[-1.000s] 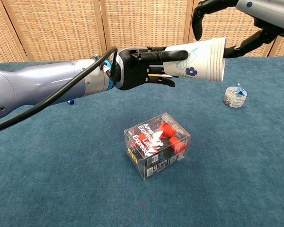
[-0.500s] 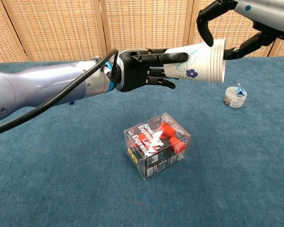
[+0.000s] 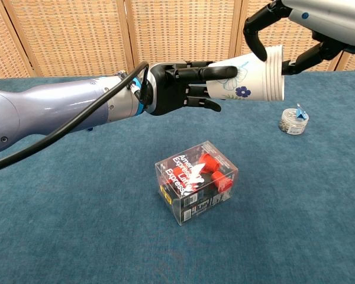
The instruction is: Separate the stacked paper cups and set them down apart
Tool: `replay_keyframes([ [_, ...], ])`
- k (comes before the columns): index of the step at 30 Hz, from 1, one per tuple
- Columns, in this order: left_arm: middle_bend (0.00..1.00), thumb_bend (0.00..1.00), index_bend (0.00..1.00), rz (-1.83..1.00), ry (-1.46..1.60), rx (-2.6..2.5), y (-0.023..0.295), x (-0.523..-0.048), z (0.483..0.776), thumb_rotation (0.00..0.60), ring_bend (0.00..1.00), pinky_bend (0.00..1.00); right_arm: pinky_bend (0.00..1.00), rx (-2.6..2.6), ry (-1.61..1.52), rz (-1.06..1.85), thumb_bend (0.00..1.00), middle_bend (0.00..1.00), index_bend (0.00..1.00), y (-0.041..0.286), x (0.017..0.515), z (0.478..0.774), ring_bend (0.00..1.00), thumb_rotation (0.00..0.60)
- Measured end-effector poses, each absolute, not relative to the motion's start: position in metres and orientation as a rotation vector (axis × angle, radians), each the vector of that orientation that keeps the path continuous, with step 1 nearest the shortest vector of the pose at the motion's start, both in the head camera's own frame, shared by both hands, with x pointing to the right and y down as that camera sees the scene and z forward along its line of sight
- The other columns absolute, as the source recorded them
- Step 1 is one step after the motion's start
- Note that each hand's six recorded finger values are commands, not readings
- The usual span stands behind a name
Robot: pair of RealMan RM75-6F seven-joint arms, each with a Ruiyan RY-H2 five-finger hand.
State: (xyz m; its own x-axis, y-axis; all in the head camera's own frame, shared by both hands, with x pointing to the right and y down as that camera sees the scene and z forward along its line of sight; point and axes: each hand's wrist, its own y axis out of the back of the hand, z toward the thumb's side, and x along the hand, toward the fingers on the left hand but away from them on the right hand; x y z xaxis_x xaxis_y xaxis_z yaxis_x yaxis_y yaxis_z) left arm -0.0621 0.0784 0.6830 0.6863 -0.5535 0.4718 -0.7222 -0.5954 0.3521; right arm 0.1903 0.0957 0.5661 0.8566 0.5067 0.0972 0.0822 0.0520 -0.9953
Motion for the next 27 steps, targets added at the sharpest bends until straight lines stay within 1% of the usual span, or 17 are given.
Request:
replay_keyframes([
  [8,0.5,0.12,0.5,0.428,-0.998,2.369,0.075,-0.067,0.683,0.6,0.49,0.49,0.06,-1.471,-0.487,0.336,0.67,0.11,0.69,0.096,0.194,0.564,0.0,0.6],
  [12,0.5,0.13,0.5,0.438,-1.05,2.356,0.064,-0.084,0.685,0.6,0.49,0.49,0.06,-1.45,-0.499,0.335,0.67,0.12,0.69,0.097,0.205,0.558,0.0,0.6],
  [21,0.5,0.13,0.5,0.513,-1.203,2.36,0.035,-0.152,0.687,0.6,0.49,0.49,0.06,-1.381,-0.468,0.399,0.67,0.12,0.69,0.097,0.25,0.551,0.0,0.6],
  [27,0.5,0.13,0.5,0.679,-1.29,2.506,0.021,-0.205,0.682,0.6,0.49,0.49,0.08,-1.333,-0.387,0.481,0.67,0.12,0.69,0.093,0.273,0.556,0.0,0.6],
])
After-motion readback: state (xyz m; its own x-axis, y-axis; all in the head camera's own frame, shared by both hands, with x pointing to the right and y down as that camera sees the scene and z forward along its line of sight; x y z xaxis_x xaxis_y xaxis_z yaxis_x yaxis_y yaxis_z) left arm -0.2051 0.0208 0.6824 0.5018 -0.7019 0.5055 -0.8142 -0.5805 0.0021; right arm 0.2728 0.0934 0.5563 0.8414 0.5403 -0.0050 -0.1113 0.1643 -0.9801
